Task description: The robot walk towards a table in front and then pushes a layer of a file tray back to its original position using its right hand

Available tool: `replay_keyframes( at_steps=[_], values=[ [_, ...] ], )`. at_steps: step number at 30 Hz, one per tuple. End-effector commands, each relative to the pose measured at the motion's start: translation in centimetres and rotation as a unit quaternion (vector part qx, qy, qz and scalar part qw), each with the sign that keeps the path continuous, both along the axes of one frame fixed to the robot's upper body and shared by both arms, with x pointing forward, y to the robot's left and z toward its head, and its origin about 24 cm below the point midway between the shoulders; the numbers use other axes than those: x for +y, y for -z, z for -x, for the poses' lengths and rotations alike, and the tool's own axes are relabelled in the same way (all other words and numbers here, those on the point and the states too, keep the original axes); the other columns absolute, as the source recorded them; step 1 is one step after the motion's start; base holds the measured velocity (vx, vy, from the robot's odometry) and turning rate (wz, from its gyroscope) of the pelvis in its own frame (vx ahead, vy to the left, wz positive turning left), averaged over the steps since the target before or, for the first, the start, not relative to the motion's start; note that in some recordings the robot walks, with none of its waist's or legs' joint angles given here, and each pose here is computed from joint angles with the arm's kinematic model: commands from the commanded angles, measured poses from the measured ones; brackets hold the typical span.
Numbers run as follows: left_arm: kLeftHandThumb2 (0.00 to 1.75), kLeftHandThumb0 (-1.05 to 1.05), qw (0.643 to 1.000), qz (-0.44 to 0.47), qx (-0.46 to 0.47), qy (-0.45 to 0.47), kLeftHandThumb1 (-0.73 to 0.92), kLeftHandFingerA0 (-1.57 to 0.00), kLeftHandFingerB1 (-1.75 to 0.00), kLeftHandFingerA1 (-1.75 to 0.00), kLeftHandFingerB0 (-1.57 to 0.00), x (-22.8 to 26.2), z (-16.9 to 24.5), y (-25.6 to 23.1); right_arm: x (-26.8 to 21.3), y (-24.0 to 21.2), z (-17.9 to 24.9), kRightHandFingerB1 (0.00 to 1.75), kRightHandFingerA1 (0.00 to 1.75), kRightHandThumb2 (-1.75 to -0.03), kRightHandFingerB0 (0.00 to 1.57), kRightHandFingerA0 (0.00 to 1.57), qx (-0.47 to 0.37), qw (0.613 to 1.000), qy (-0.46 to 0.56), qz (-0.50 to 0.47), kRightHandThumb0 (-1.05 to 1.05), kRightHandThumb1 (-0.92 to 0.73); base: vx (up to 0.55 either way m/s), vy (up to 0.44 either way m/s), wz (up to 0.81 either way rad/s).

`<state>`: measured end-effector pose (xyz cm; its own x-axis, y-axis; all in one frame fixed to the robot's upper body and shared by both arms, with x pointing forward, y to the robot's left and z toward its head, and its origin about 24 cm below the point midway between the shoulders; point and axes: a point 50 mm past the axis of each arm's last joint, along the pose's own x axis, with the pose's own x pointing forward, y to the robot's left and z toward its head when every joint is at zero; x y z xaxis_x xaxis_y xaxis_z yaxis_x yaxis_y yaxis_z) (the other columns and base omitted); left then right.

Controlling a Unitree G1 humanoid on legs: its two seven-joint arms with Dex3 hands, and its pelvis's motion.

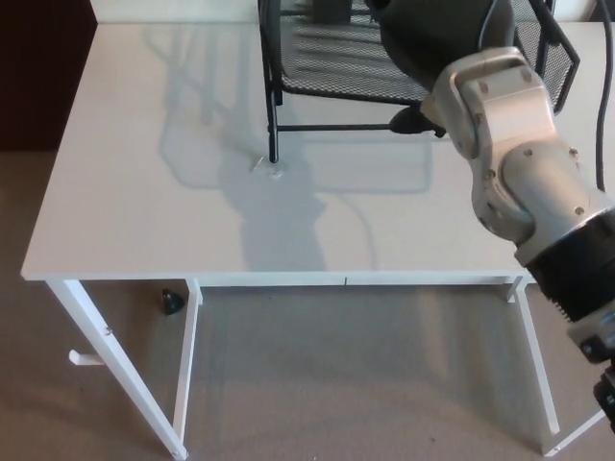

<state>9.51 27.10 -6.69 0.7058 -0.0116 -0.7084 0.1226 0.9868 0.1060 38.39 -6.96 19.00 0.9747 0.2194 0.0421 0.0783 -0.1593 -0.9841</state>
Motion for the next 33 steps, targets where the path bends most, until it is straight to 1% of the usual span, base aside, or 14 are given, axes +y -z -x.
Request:
replay_keyframes(
  at_steps=[1, 2, 3, 10, 15, 19, 22, 24, 26, 27, 30, 31, 32, 33],
  values=[
    [0.85, -0.14, 1.000, -0.001, 0.005, -0.007, 0.42, -0.19, -0.50, -0.51, -0.19, 0.3, 0.0, -0.1, -1.5, -0.4, -1.2, 0.04, 0.00, -0.79, 0.00, 0.00, 0.007, 0.999, 0.029, -0.013, -0.74, -0.45, 0.00, 0.000, 0.00],
    [0.85, -0.14, 1.000, -0.001, 0.005, -0.006, 0.42, -0.19, -0.50, -0.51, -0.19, 0.3, 0.0, -0.1, -1.5, -0.4, -1.2, 0.04, 0.00, -0.79, 0.00, 0.00, 0.007, 0.999, 0.030, -0.011, -0.74, -0.45, 0.00, 0.000, 0.00],
    [0.61, -0.21, 1.000, 0.001, 0.003, -0.006, 0.58, -0.27, -0.36, -0.39, -0.26, 0.3, -0.3, -0.2, -1.7, -0.6, -1.4, 0.04, 0.00, -0.78, 0.00, 0.00, 0.006, 0.999, 0.030, -0.016, -0.73, -0.45, 0.00, 0.000, 0.00],
    [0.61, -0.19, 1.000, 0.009, 0.006, -0.012, 0.60, -0.26, -0.36, -0.39, -0.24, 0.4, -0.3, -0.2, -2.6, -0.2, -1.6, 0.04, 0.00, -0.81, 0.00, 0.00, 0.027, 0.998, 0.038, -0.030, -0.77, -0.47, 0.00, 0.000, 0.00],
    [0.61, -0.21, 1.000, 0.006, 0.005, -0.012, 0.58, -0.27, -0.36, -0.39, -0.25, 0.5, -0.2, -0.2, -3.1, 1.9, -1.2, 0.09, 0.02, -0.81, 0.01, 0.00, 0.041, 0.998, 0.041, -0.011, -0.75, -0.45, 0.00, 0.000, 0.00],
    [0.60, -0.20, 1.000, 0.011, 0.000, -0.018, 0.58, -0.26, -0.36, -0.39, -0.26, 0.5, -0.5, -0.2, -3.5, 3.4, -1.3, 0.06, 0.00, -0.82, 0.00, 0.00, 0.060, 0.997, 0.050, -0.001, -0.77, -0.47, 0.00, 0.000, 0.00],
    [0.61, -0.19, 1.000, 0.013, 0.001, -0.021, 0.59, -0.26, -0.36, -0.39, -0.26, 0.4, -0.5, -0.2, -3.5, 4.7, -1.5, 0.10, 0.01, -0.81, 0.02, 0.00, 0.071, 0.996, 0.055, -0.003, -0.75, -0.45, 0.00, 0.000, 0.00],
    [0.61, -0.19, 1.000, 0.012, 0.003, -0.018, 0.59, -0.27, -0.36, -0.39, -0.26, 0.2, -0.4, -0.1, -3.6, 5.6, -1.6, 0.08, 0.01, -0.82, 0.01, 0.00, 0.077, 0.995, 0.063, 0.000, -0.76, -0.46, 0.00, 0.000, 0.00],
    [0.61, -0.19, 1.000, 0.013, 0.003, -0.015, 0.59, -0.27, -0.36, -0.39, -0.26, 0.2, -0.2, 0.0, -3.6, 6.1, -1.7, 0.12, 0.06, -0.82, 0.01, 0.00, 0.081, 0.994, 0.071, 0.001, -0.73, -0.44, 0.00, 0.000, 0.00],
    [0.61, -0.19, 1.000, 0.016, 0.002, -0.016, 0.59, -0.27, -0.36, -0.40, -0.26, 0.1, -0.2, 0.0, -3.7, 6.5, -1.8, 0.17, 0.11, -0.83, 0.00, 0.00, 0.083, 0.994, 0.077, 0.002, -0.70, -0.43, 0.00, 0.000, 0.00],
    [0.61, -0.19, 1.000, 0.011, 0.001, -0.011, 0.59, -0.25, -0.36, -0.39, -0.25, 0.1, -0.2, -0.2, -3.9, 7.1, -1.9, 0.18, 0.14, -0.83, 0.00, 0.00, 0.083, 0.993, 0.083, -0.011, -0.68, -0.42, 0.00, 0.000, 0.00],
    [0.61, -0.19, 1.000, 0.009, -0.003, -0.007, 0.60, -0.26, -0.36, -0.39, -0.25, 0.2, -0.4, -0.3, -4.0, 7.2, -2.0, 0.18, 0.11, -0.70, 0.00, 0.00, 0.082, 0.993, 0.085, -0.012, -0.72, -0.43, 0.00, 0.000, 0.00],
    [0.61, -0.20, 1.000, 0.009, -0.003, -0.008, 0.59, -0.26, -0.36, -0.39, -0.26, 0.3, -0.5, -0.4, -4.0, 7.2, -2.0, 0.15, 0.11, -0.85, 0.00, 0.00, 0.077, 0.993, 0.084, -0.011, -0.73, -0.45, 0.00, 0.000, 0.00],
    [0.61, -0.20, 1.000, 0.009, -0.003, -0.007, 0.59, -0.26, -0.36, -0.39, -0.26, 0.3, -0.6, -0.4, -4.0, 7.2, -2.0, 0.15, 0.11, -0.85, 0.00, 0.00, 0.074, 0.994, 0.083, -0.011, -0.73, -0.45, 0.00, 0.000, 0.00]
  ],
)
